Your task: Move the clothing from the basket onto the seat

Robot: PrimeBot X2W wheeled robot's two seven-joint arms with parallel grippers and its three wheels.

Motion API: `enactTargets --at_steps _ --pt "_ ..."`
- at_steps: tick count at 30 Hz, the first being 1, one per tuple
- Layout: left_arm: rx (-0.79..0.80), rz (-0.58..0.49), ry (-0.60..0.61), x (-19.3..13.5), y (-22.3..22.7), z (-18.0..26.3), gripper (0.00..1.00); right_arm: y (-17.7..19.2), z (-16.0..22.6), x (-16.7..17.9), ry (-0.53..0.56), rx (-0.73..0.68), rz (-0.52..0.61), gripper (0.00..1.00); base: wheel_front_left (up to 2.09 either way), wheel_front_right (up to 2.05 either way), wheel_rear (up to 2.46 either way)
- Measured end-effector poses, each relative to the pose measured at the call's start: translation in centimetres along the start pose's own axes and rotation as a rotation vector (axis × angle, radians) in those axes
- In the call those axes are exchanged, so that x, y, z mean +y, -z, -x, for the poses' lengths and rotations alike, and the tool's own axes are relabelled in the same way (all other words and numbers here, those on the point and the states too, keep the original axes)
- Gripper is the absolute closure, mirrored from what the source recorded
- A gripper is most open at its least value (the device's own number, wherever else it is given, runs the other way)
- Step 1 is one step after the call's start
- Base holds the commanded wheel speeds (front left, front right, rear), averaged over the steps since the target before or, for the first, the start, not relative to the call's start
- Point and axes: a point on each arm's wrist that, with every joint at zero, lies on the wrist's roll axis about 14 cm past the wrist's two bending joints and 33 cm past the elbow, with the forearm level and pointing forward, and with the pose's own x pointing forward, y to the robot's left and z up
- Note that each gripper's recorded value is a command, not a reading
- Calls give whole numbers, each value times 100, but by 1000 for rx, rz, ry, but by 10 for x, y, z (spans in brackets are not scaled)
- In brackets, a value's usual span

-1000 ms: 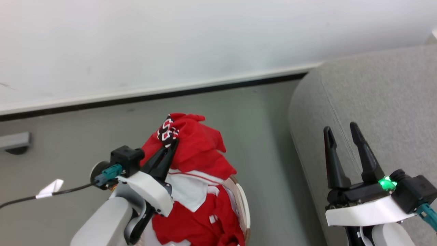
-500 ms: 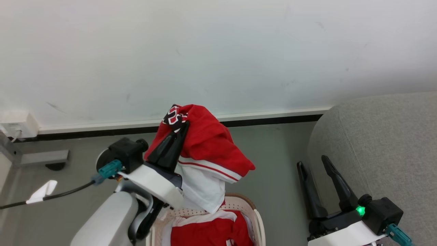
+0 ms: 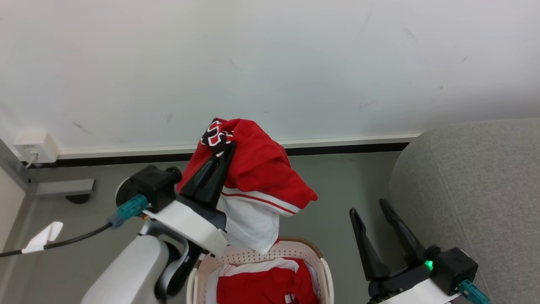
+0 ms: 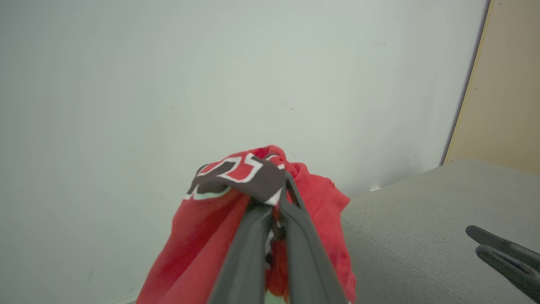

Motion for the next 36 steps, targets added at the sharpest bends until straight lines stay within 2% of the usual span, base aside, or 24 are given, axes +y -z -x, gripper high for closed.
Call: enactTargets --at_steps 9,17,26,31,36 --pt "19 14 13 -9 8 10 100 41 -1 21 -82 134 44 0 0 0 0" --pt "38 17 36 -22 12 21 100 64 -18 61 -258 214 128 0 0 0 0" --pt "77 17 52 -36 18 41 100 69 -32 103 -451 236 212 0 0 0 0" --pt "88 19 53 -41 19 50 100 82 -32 118 -518 275 231 0 0 0 0" --pt "102 19 45 -41 22 56 100 74 -45 126 -545 237 268 0 0 0 0"
